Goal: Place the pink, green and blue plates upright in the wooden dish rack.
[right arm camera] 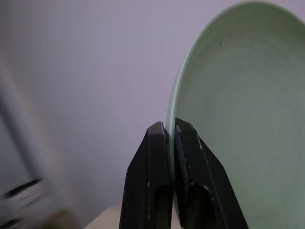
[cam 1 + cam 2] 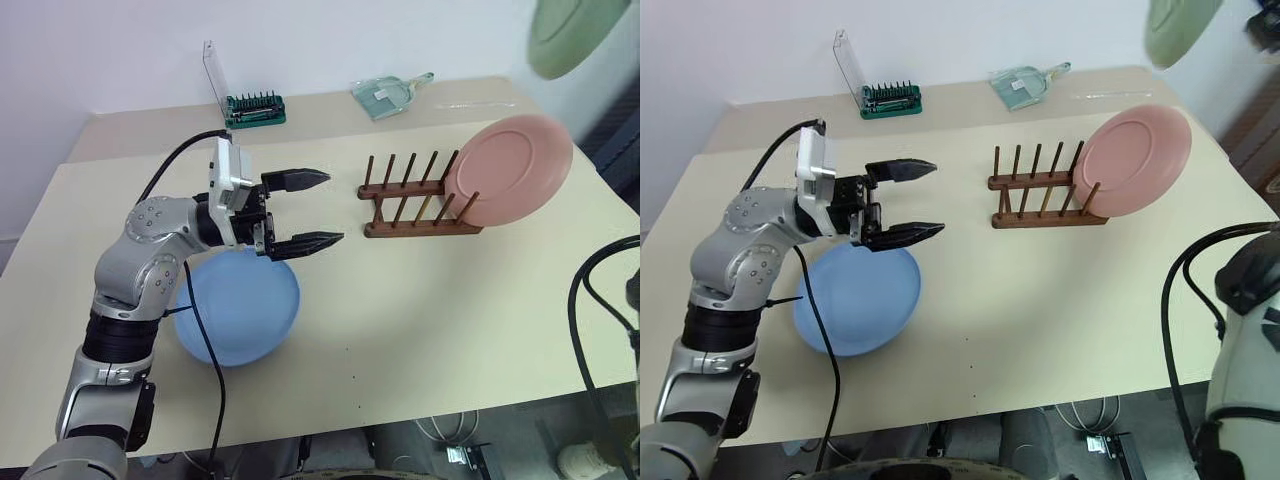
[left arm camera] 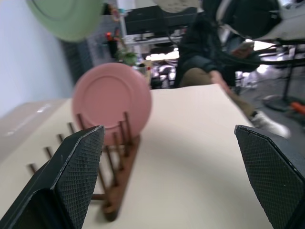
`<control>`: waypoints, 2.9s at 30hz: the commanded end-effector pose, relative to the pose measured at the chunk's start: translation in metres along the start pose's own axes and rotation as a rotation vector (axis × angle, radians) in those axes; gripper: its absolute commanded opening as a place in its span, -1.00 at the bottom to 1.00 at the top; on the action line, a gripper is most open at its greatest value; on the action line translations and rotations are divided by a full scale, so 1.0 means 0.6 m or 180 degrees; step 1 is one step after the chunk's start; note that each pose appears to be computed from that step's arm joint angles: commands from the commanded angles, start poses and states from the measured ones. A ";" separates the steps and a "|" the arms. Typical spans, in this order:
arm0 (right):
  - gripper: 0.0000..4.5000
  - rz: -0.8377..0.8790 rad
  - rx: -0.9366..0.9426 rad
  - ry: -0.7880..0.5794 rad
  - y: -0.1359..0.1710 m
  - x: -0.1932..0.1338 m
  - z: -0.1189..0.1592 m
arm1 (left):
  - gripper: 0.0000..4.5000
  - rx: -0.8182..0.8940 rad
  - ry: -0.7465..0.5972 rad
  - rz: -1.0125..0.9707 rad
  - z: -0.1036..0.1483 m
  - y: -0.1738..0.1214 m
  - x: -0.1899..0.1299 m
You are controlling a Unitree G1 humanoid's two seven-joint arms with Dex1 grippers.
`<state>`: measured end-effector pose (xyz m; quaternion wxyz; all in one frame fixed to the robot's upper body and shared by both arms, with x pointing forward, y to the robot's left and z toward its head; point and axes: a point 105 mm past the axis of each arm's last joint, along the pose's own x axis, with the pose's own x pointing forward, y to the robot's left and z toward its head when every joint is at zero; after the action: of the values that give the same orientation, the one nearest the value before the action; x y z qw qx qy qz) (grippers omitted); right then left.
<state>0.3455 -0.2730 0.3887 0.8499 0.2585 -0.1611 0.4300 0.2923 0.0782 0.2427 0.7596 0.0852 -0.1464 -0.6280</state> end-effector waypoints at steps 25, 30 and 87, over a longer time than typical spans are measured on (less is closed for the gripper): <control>-0.98 0.0005 0.0479 0.0543 -0.026 -0.053 -0.087 | 1.00 0.0119 -0.0033 0.0001 0.013 -0.005 -0.006; -0.98 -0.0066 0.0506 0.0569 -0.034 -0.063 -0.097 | 1.00 0.0111 -0.0047 -0.0005 0.015 -0.006 -0.005; -0.98 0.0173 0.0649 0.0699 0.003 -0.031 -0.116 | 1.00 0.0071 -0.0055 -0.0001 0.017 -0.008 -0.006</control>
<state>0.3410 -0.2410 0.3129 0.8214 0.2990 -0.0041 0.4857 0.2893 0.0796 0.2393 0.7613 0.0785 -0.1353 -0.6292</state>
